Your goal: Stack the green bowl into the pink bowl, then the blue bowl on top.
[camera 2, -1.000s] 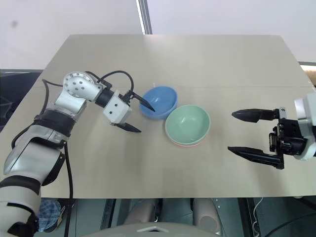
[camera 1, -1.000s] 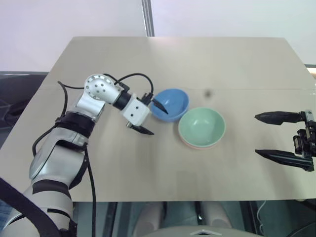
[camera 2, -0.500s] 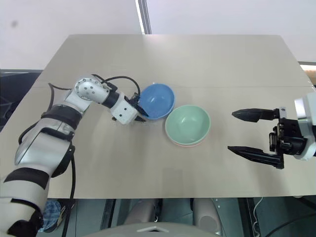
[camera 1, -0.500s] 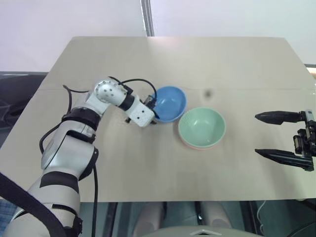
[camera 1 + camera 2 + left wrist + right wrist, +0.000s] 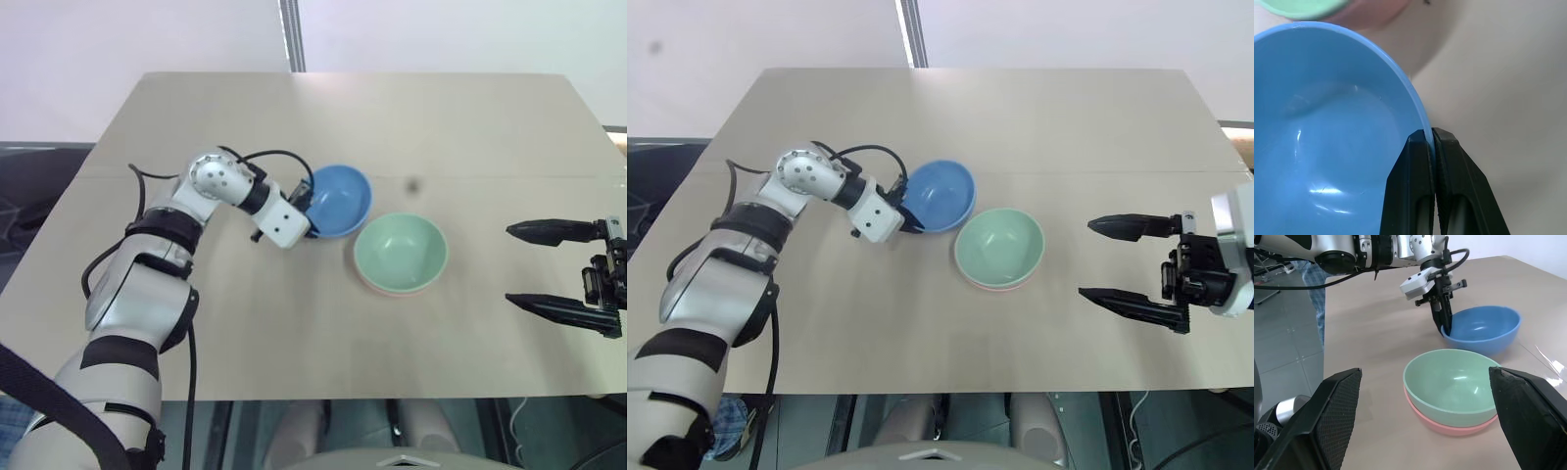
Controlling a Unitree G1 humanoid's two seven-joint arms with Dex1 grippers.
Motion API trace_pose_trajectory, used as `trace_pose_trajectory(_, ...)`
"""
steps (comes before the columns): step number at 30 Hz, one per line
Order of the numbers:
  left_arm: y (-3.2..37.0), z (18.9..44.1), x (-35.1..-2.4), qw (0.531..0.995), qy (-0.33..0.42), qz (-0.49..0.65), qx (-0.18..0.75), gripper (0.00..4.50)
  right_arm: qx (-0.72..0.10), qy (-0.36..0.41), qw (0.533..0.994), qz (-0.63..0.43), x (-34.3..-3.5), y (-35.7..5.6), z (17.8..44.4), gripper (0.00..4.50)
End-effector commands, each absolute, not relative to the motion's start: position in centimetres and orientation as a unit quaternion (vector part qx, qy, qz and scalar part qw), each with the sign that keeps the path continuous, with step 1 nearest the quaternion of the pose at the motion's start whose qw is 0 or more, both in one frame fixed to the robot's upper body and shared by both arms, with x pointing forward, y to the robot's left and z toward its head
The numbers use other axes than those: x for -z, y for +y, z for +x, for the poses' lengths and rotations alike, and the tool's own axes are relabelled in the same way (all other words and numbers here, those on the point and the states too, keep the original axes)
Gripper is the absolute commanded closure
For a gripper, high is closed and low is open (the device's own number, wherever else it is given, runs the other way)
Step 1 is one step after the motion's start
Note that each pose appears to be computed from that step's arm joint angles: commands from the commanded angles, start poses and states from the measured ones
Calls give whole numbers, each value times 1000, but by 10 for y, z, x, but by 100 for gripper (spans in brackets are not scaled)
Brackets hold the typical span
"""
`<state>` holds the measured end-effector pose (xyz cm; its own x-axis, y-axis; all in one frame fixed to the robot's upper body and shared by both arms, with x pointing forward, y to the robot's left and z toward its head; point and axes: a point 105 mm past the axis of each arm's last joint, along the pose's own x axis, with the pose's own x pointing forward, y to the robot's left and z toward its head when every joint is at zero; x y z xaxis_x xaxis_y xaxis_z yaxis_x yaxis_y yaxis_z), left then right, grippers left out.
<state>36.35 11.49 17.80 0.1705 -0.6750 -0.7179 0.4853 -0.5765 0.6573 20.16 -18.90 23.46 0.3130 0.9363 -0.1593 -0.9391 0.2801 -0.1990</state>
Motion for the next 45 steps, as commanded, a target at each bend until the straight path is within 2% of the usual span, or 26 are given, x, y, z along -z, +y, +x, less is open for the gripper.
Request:
trace_pose_trajectory(1,86,356,-233,470,-201,585,630,446,-583,-10,799,-145,-241,-190,199,0)
trace_pose_trajectory(3,80,350,-247,470,-225,567,638,446,-583,-10,799,-146,-241,-190,199,0)
trace_pose_trajectory(9,55,319,-271,427,-316,525,665,446,-581,-11,801,-146,-240,-190,200,0)
trace_pose_trajectory(12,48,297,-268,397,-333,493,699,446,-579,-13,802,-146,-240,-190,200,0)
trace_pose_trajectory(16,49,275,-253,359,-316,477,737,446,-578,-13,803,-146,-240,-190,200,0)
trace_pose_trajectory(20,57,273,-240,352,-284,479,752,446,-575,-14,805,-147,-240,-191,199,0)
trace_pose_trajectory(25,63,285,-229,357,-264,499,744,446,-572,-13,807,-147,-239,-191,199,0)
trace_pose_trajectory(29,65,291,-225,357,-257,509,739,320,-571,-14,807,-148,-239,-191,200,0)
trace_pose_trajectory(34,55,292,-234,371,-301,488,730,78,-572,-15,807,-148,-240,-191,201,0)
trace_pose_trajectory(38,52,291,-235,372,-308,485,729,78,-572,-15,806,-149,-240,-192,201,0)
trace_pose_trajectory(41,55,296,-242,390,-298,485,724,78,-573,-15,806,-149,-241,-192,201,0)
trace_pose_trajectory(45,74,308,-262,490,-221,410,737,78,-573,-13,806,-148,-240,-192,200,0)
